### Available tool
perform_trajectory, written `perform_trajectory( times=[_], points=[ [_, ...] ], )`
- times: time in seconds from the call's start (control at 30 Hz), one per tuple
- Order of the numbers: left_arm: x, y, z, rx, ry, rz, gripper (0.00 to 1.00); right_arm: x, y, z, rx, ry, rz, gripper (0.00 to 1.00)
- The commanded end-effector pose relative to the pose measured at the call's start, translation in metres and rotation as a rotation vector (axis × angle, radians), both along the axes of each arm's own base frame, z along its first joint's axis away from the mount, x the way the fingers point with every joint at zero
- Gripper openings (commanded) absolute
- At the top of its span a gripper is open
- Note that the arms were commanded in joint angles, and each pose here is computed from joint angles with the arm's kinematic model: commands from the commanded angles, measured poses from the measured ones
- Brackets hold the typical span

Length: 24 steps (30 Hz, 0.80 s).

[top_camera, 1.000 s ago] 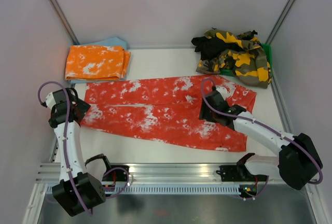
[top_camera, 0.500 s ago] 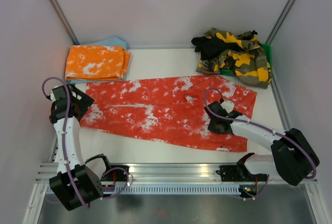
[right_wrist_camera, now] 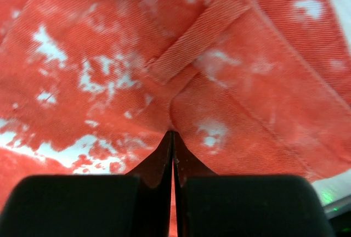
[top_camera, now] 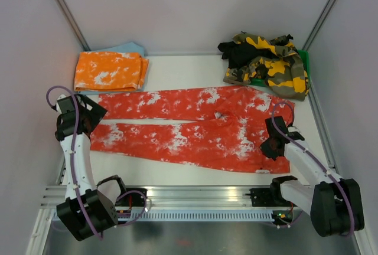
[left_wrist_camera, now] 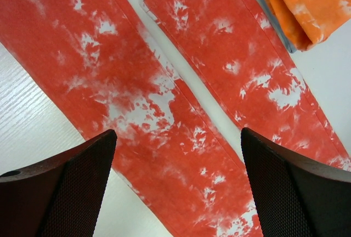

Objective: Fold and stack the trousers
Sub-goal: Flatten the trousers out

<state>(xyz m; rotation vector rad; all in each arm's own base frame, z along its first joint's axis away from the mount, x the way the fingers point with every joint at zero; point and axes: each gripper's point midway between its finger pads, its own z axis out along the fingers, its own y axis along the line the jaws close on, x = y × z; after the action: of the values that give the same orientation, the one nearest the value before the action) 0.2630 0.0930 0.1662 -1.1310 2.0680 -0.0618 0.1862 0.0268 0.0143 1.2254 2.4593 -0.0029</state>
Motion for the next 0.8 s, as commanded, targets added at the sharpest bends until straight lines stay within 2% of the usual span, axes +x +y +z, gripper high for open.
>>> perform_trajectory(
  times=[0.0, 0.13, 0.17, 0.3, 0.5, 0.57, 0.63, 0.77],
  points=[
    [0.012, 0.003, 0.019, 0.03, -0.062, -0.024, 1.0, -0.019, -0.019, 0.0, -0.058, 0.093, -0.047, 0.03],
    [0.011, 0.002, 0.014, 0.025, -0.058, -0.021, 1.0, -0.008, -0.041, 0.002, -0.078, 0.076, -0.155, 0.02],
    [0.011, 0.002, 0.013, 0.025, -0.058, -0.022, 1.0, -0.001, -0.043, 0.004, -0.088, 0.063, -0.118, 0.02],
    [0.012, 0.002, 0.011, 0.02, -0.057, -0.018, 1.0, -0.004, -0.079, -0.004, -0.165, 0.133, -0.197, 0.0],
    [0.013, 0.003, 0.009, 0.025, -0.053, -0.024, 1.0, -0.004, -0.11, -0.014, -0.122, 0.096, -0.303, 0.0],
    [0.013, 0.003, 0.009, 0.024, -0.052, -0.023, 1.0, -0.009, -0.125, -0.009, -0.163, 0.113, -0.388, 0.0],
    [0.013, 0.003, 0.008, 0.021, -0.051, -0.021, 1.0, -0.032, -0.138, -0.012, -0.168, 0.174, -0.51, 0.0],
    [0.014, 0.003, 0.008, 0.022, -0.051, -0.022, 1.0, -0.045, -0.15, -0.007, -0.147, 0.149, -0.641, 0.0]
  ],
)
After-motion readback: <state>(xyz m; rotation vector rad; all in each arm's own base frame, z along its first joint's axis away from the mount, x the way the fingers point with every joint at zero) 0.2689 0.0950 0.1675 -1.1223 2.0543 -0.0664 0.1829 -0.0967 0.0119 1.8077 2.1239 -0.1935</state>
